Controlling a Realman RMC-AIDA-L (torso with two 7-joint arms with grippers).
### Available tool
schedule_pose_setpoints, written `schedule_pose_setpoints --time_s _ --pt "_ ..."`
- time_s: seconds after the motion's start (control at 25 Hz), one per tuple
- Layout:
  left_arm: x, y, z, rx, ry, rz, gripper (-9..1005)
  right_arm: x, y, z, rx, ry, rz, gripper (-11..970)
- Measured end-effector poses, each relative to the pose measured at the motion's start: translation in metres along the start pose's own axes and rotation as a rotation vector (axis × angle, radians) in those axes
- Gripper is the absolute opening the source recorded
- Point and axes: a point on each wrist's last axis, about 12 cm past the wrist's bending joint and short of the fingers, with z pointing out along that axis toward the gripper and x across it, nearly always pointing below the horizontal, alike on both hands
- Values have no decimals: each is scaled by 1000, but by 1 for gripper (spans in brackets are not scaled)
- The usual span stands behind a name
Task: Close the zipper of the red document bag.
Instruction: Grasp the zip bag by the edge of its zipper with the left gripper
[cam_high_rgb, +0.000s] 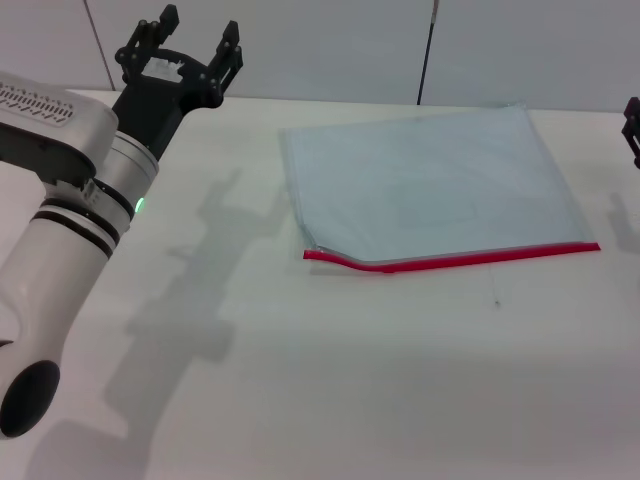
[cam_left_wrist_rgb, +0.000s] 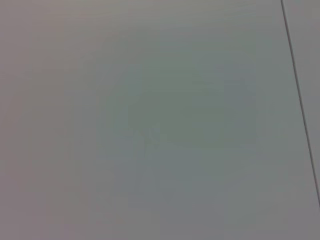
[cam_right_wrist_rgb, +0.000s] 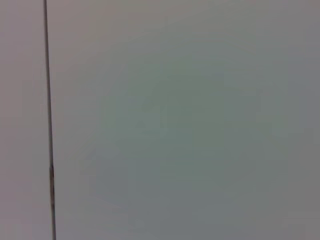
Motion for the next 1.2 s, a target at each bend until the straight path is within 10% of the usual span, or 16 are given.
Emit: schedule_pose_setpoints --time_s 1.2 --pt "1 -17 19 103 130 61 731 1 -1 1 5 18 -1 542"
